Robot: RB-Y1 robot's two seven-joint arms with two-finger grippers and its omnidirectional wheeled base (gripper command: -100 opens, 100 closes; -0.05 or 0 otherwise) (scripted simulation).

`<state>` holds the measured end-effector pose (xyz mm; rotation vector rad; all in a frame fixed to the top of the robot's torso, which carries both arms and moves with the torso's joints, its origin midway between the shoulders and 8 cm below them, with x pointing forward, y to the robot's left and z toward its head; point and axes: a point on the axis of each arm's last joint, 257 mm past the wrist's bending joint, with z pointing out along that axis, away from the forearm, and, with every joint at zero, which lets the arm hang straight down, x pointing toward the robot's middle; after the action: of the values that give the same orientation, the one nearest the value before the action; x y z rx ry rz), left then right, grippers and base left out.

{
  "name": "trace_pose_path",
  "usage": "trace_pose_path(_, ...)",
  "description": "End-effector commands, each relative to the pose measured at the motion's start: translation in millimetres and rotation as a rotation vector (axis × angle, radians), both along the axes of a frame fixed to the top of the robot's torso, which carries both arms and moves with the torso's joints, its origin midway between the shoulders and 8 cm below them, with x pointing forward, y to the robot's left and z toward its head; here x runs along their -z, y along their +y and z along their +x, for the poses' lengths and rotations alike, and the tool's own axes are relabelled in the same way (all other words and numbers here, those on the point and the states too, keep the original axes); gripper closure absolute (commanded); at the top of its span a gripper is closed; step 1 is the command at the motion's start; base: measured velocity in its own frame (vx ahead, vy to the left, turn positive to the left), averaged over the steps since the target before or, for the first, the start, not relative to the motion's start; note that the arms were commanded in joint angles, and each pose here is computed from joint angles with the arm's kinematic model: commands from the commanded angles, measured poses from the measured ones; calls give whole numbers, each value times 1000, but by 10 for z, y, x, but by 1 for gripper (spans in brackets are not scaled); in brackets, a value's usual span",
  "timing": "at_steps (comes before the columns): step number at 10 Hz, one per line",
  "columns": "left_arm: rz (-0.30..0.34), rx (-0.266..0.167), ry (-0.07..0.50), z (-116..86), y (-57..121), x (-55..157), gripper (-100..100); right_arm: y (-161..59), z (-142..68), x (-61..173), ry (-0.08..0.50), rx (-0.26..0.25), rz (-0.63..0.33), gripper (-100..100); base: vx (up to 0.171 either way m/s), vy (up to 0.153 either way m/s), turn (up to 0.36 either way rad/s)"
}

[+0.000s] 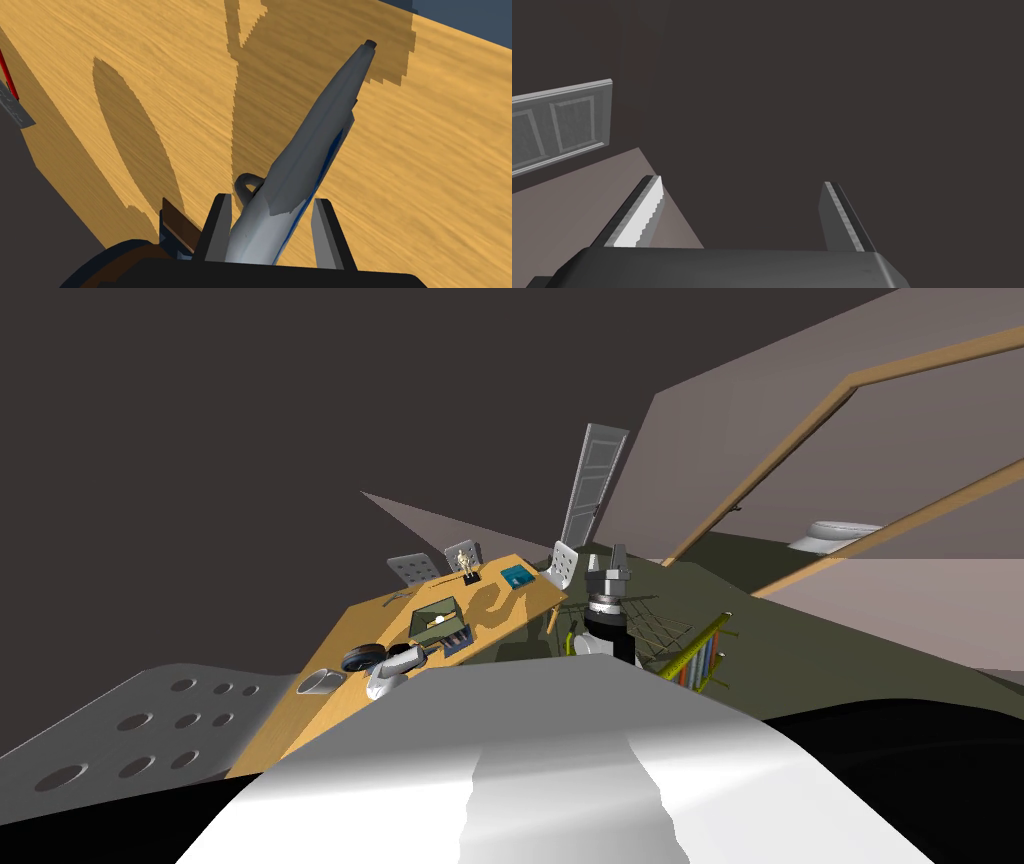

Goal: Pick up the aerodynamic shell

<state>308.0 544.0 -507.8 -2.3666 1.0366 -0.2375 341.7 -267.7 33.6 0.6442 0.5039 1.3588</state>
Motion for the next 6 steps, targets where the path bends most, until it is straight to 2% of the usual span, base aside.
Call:
trace_pose_path(1,0,0,0,0,0,0,0,0,0,0,0,0,0,0,0,0,0)
trace_pose_path(2,0,-6,-1,27,28,-80,100,0,0,0,0,0,0,0,-39,-21,-47)
trace_pose_path(5,2,-9,-5,58,42,-145,100,0,0,0,0,0,0,0,-61,-29,-28)
trace_pose_path(6,0,-10,-2,55,42,-149,0,0,0,0,0,0,0,0,-7,-4,3)
